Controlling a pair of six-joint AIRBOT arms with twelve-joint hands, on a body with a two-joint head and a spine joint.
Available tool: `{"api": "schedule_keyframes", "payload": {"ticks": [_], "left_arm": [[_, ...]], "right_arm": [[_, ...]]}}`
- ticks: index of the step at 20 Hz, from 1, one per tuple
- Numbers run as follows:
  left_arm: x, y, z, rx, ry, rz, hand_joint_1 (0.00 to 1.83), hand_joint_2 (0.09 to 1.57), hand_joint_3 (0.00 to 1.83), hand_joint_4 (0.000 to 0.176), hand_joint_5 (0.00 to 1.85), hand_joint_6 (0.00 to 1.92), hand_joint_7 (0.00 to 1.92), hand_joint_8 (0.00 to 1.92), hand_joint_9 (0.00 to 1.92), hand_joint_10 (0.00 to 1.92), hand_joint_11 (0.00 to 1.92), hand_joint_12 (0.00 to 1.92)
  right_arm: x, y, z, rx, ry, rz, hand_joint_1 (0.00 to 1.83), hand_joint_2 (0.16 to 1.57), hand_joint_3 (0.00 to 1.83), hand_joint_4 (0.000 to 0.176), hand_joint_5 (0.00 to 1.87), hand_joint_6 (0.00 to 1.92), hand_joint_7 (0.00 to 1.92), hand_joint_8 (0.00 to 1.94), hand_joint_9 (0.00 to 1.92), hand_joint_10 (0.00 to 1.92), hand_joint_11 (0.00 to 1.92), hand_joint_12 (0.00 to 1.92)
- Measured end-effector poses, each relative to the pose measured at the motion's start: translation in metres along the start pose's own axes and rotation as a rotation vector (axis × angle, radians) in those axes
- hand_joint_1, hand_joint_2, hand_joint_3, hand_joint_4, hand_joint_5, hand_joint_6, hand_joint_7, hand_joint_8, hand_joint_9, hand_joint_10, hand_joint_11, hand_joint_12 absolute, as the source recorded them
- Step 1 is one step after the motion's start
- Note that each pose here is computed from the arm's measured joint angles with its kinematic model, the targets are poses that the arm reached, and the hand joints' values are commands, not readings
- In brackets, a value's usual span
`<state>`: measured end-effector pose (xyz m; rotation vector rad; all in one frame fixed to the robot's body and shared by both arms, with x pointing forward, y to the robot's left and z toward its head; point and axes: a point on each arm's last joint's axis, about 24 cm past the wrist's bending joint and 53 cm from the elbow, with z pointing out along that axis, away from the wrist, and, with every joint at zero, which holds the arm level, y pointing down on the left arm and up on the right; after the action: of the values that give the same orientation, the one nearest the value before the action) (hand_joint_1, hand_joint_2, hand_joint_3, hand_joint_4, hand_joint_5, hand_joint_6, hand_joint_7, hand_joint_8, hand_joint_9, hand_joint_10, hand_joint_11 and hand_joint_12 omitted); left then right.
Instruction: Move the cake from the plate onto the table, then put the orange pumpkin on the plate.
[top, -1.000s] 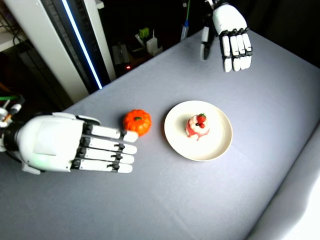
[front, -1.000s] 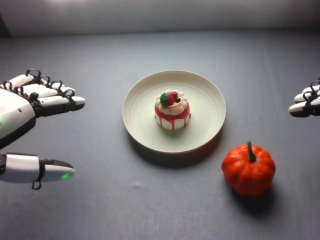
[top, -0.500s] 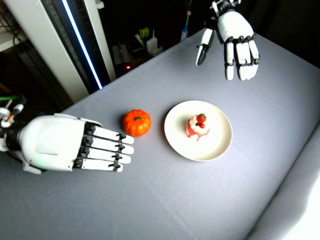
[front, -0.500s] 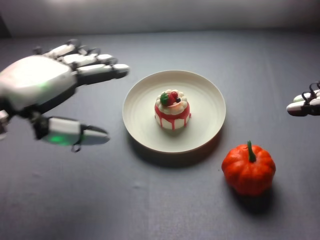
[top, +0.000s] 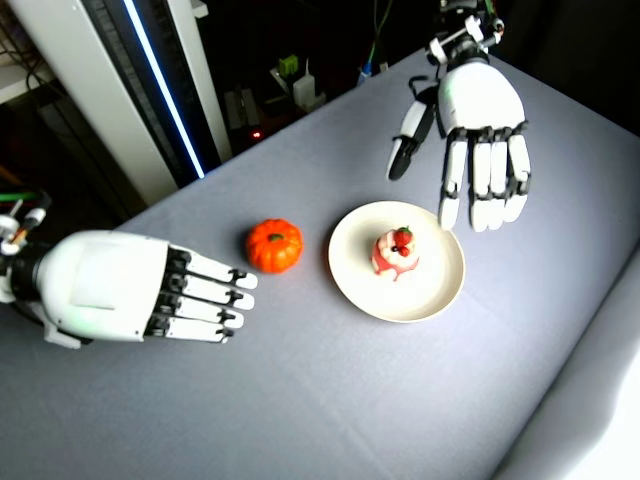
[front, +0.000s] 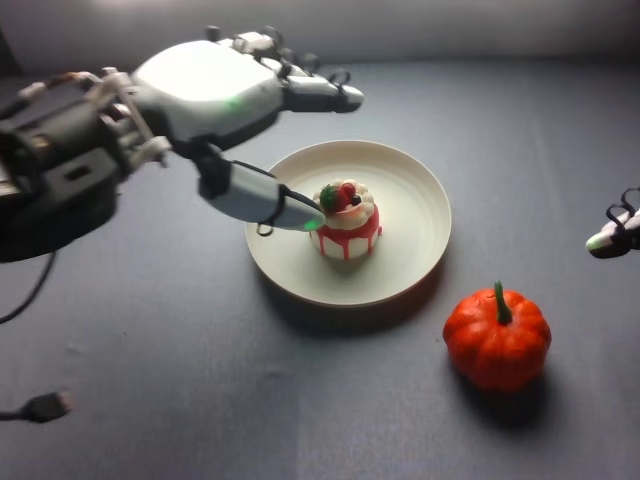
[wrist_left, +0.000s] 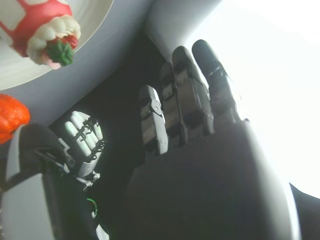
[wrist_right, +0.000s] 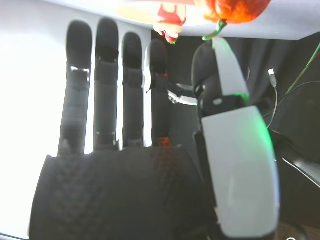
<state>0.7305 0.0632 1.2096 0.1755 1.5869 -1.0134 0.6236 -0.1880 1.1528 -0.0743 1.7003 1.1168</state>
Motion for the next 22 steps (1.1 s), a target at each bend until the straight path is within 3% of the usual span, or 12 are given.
{"api": "schedule_keyframes", "payload": {"ticks": [1,2,5,8,9,12,13,15,17,18,21,22], "left_arm": [[0.005,0.0,0.006,-0.007,0.013,-0.002,0.56,0.92,0.0,0.161,0.37,0.0,0.41,0.0,0.46,0.0,0.13,0.98],[0.012,0.001,0.014,-0.016,0.027,-0.009,0.55,0.92,0.0,0.163,0.37,0.0,0.4,0.0,0.45,0.0,0.12,0.99],[0.028,0.0,0.03,-0.03,0.059,-0.021,0.85,0.86,0.0,0.158,0.44,0.0,0.54,0.0,0.57,0.01,0.1,1.14],[0.047,0.001,0.042,-0.046,0.102,-0.008,0.86,0.86,0.0,0.143,0.5,0.0,0.58,0.0,0.68,0.01,0.24,1.06],[0.056,0.001,0.047,-0.055,0.125,-0.007,0.83,0.91,0.0,0.118,0.54,0.0,0.63,0.0,0.72,0.0,0.31,0.99],[0.066,0.003,0.051,-0.068,0.149,-0.003,0.85,0.93,0.0,0.109,0.56,0.0,0.65,0.0,0.71,0.0,0.27,1.01],[0.066,0.005,0.051,-0.073,0.148,-0.002,0.88,0.93,0.0,0.1,0.58,0.01,0.65,0.0,0.7,0.0,0.25,1.0],[0.067,0.007,0.051,-0.08,0.152,-0.001,0.89,0.96,0.01,0.098,0.62,0.02,0.68,0.01,0.72,0.01,0.25,1.0],[0.069,0.011,0.051,-0.092,0.158,0.0,1.0,0.98,0.0,0.068,0.74,0.01,0.82,0.01,0.85,0.03,0.27,1.11],[0.07,0.01,0.052,-0.091,0.159,-0.007,1.21,1.05,0.0,0.0,0.99,0.54,1.06,0.75,1.12,0.16,0.57,1.25],[0.07,0.007,0.053,-0.08,0.155,-0.006,1.27,1.07,0.0,0.0,1.16,0.44,1.06,1.06,1.27,0.3,0.4,1.22],[0.071,0.007,0.053,-0.082,0.156,-0.007,1.27,1.09,0.0,0.0,1.17,0.39,1.0,1.19,1.18,0.61,0.38,1.43]], "right_arm": [[0.0,0.001,0.001,-0.004,0.0,0.001,0.96,1.21,0.0,0.033,0.79,1.02,0.83,0.0,0.9,0.02,0.54,1.04],[0.002,0.002,0.001,-0.008,0.006,-0.002,0.93,1.24,0.01,0.091,0.73,1.3,0.83,0.0,0.9,0.01,0.53,1.05],[0.006,0.003,0.002,-0.014,0.017,-0.005,0.96,1.25,0.0,0.027,0.72,1.38,0.85,0.0,0.9,0.01,0.52,0.98],[0.005,0.004,0.003,-0.017,0.013,-0.001,0.95,1.25,0.0,0.049,0.72,1.38,0.88,0.01,0.95,0.03,0.58,1.0],[0.005,0.003,0.003,-0.017,0.015,-0.001,0.94,1.26,0.0,0.063,0.71,1.39,0.88,0.01,0.94,0.02,0.58,0.97],[0.006,0.005,0.005,-0.021,0.017,-0.002,0.94,1.26,0.0,0.059,0.71,1.39,0.89,0.01,0.96,0.02,0.58,1.0],[0.006,0.006,0.005,-0.025,0.016,-0.001,0.92,1.26,0.0,0.083,0.7,1.41,0.88,0.01,0.96,0.02,0.59,1.02],[0.007,0.005,0.005,-0.024,0.018,-0.002,0.93,1.26,0.0,0.076,0.71,1.4,0.88,0.0,0.97,0.02,0.6,1.01],[0.008,0.005,0.006,-0.025,0.02,0.0,0.93,1.26,0.0,0.081,0.71,1.38,0.89,0.0,0.98,0.03,0.63,1.02],[0.008,0.005,0.006,-0.025,0.021,0.0,0.95,1.26,0.0,0.043,0.72,1.38,0.88,0.0,0.99,0.03,0.63,1.07],[0.008,0.004,0.006,-0.025,0.021,-0.002,0.96,1.25,0.0,0.032,0.72,1.38,0.88,0.0,1.0,0.04,0.63,1.12],[0.008,0.004,0.006,-0.024,0.021,-0.002,0.95,1.26,0.0,0.041,0.72,1.38,0.89,0.0,0.98,0.03,0.6,1.08]]}}
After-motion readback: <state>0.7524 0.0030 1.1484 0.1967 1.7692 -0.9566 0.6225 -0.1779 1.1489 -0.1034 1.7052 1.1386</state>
